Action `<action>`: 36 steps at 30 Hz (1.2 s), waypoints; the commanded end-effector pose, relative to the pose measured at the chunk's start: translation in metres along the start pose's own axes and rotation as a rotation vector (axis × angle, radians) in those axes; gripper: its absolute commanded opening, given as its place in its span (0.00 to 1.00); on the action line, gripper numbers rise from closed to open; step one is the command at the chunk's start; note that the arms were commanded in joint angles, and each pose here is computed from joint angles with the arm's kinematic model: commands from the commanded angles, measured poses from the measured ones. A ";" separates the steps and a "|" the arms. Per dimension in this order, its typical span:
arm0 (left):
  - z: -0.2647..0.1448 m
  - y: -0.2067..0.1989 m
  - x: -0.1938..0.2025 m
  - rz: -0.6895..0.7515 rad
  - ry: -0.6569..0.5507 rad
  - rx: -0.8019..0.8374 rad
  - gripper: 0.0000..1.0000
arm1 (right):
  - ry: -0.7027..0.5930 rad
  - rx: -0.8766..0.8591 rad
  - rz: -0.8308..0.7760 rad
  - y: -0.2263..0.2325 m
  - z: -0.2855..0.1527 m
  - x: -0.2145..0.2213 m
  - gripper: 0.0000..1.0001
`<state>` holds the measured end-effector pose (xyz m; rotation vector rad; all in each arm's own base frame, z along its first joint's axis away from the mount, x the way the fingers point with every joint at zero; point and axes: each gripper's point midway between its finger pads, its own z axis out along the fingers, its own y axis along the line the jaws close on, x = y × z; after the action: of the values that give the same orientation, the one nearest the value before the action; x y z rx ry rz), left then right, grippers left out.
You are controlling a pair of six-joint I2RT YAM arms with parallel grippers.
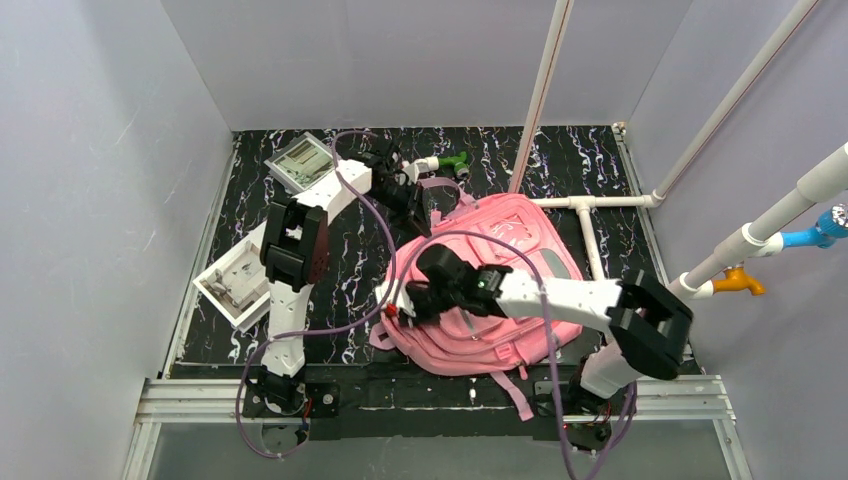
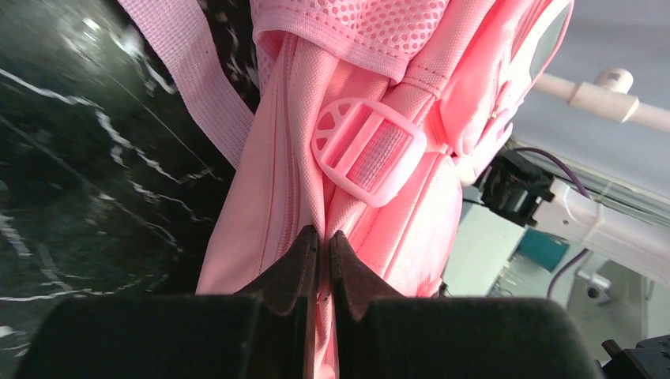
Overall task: Pack the student bag
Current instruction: Zip the student bag at the center of the board.
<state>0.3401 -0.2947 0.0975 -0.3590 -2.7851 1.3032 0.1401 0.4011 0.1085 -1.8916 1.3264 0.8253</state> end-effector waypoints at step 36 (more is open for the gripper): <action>-0.120 -0.033 0.054 -0.223 -0.425 -0.098 0.58 | -0.058 0.159 -0.134 0.060 -0.080 0.003 0.01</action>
<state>0.3418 -0.2075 0.1684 -0.0479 -3.1821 1.1541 0.0902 0.2993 0.1132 -1.7853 1.3563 0.6844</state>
